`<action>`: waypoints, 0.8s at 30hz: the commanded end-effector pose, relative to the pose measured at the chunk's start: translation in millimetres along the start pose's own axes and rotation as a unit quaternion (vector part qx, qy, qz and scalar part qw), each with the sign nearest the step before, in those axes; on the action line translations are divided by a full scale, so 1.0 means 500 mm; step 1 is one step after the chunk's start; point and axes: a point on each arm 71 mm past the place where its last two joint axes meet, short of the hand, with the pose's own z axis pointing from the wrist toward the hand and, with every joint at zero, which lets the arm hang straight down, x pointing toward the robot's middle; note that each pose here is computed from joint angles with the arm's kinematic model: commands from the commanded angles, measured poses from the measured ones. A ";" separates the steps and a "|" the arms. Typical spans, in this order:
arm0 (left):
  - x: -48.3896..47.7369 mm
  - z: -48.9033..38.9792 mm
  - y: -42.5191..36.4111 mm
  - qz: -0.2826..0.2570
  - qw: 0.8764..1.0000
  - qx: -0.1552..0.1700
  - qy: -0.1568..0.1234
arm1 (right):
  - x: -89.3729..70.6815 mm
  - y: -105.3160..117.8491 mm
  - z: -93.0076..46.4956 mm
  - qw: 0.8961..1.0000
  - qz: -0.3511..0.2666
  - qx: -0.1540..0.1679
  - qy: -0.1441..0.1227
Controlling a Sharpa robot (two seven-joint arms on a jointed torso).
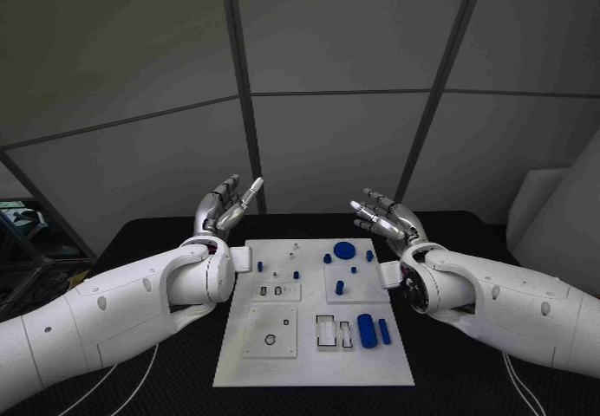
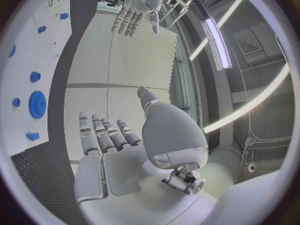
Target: Assemble the parts on the task board
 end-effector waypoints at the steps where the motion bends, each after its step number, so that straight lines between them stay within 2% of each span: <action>1: 0.006 0.001 -0.009 -0.005 1.000 0.024 0.018 | 0.021 -0.002 0.004 0.996 -0.025 0.007 0.089; 6: 0.006 0.001 -0.009 -0.005 1.000 0.024 0.018 | 0.022 -0.003 0.008 0.994 -0.031 0.009 0.103; 7: -0.023 0.004 -0.009 -0.007 0.999 0.021 0.024 | -0.013 0.010 0.008 0.974 -0.197 -0.058 0.092; 13: -0.033 -0.002 -0.014 -0.008 0.999 0.021 0.037 | -0.015 0.034 0.014 0.947 -0.287 -0.098 0.107; 20: -0.036 -0.016 -0.024 -0.001 0.998 0.021 0.065 | -0.027 0.068 0.030 0.914 -0.370 -0.123 0.116; 24: -0.031 -0.030 -0.033 0.001 0.996 0.018 0.092 | -0.034 0.096 0.045 0.886 -0.426 -0.132 0.124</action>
